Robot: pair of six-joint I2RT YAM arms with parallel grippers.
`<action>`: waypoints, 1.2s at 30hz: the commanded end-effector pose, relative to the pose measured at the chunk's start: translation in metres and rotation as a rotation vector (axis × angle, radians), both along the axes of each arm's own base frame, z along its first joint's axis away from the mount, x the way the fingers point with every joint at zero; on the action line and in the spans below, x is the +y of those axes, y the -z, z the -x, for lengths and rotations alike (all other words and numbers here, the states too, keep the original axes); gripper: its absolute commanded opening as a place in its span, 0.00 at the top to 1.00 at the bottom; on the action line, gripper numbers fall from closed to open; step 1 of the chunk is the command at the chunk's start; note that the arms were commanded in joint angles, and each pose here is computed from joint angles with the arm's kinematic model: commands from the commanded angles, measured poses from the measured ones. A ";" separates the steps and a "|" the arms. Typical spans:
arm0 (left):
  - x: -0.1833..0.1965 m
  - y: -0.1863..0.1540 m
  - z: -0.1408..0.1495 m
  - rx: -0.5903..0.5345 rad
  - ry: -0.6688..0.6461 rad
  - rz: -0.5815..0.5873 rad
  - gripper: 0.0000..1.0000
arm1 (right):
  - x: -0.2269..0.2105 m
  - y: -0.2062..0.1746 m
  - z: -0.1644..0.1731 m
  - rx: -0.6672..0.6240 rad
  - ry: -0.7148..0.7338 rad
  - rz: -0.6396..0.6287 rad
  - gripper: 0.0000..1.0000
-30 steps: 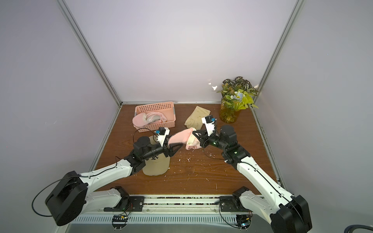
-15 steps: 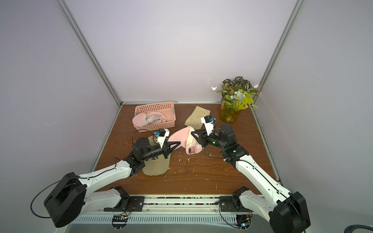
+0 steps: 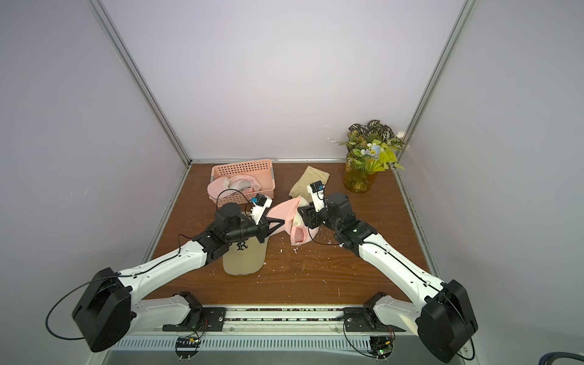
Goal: Turn the baseball cap inside out
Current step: Turn over the baseball cap.
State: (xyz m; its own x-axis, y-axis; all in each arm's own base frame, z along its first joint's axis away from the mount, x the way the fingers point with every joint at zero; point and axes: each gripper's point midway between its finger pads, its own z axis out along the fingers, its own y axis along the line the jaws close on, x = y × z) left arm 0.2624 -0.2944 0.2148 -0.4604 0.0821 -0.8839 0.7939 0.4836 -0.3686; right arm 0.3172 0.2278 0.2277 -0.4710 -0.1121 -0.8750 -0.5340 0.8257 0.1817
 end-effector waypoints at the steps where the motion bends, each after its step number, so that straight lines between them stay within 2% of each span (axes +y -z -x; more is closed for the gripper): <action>1: 0.001 -0.015 -0.007 -0.030 -0.019 -0.026 0.99 | -0.050 0.018 -0.020 -0.033 0.223 0.175 0.42; 5: 0.000 -0.009 -0.006 0.011 -0.008 -0.058 1.00 | -0.075 0.032 -0.028 -0.013 0.318 0.252 0.42; 7: -0.001 -0.008 -0.005 0.030 -0.006 -0.053 1.00 | -0.082 0.030 -0.029 -0.018 0.346 0.271 0.39; 14: -0.005 0.004 -0.009 0.129 -0.020 -0.067 1.00 | -0.085 0.001 -0.020 -0.091 0.341 0.222 0.33; 16: -0.007 0.007 -0.011 0.160 -0.030 -0.065 1.00 | -0.075 -0.007 -0.012 -0.107 0.267 0.194 0.31; 20: -0.014 0.008 -0.010 0.187 -0.020 -0.058 1.00 | -0.030 -0.014 0.013 -0.094 -0.022 0.087 0.29; 23: -0.025 0.005 -0.004 0.179 0.010 -0.061 1.00 | -0.014 -0.009 0.018 -0.061 -0.086 0.071 0.28; 31: -0.033 0.002 -0.002 0.182 0.023 -0.066 1.00 | -0.002 0.005 0.003 -0.024 -0.028 0.102 0.31; 36: -0.031 0.001 -0.001 0.180 0.013 -0.074 1.00 | -0.030 0.033 -0.015 0.029 0.158 0.226 0.33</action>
State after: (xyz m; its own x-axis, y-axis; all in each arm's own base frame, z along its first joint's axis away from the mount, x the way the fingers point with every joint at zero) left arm 0.2623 -0.3179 0.1892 -0.6471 0.1770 -0.7415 0.6954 0.5356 -0.4790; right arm 0.3168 0.2168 0.1896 -0.5094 -0.2567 -0.8214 -0.5159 0.8550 0.0528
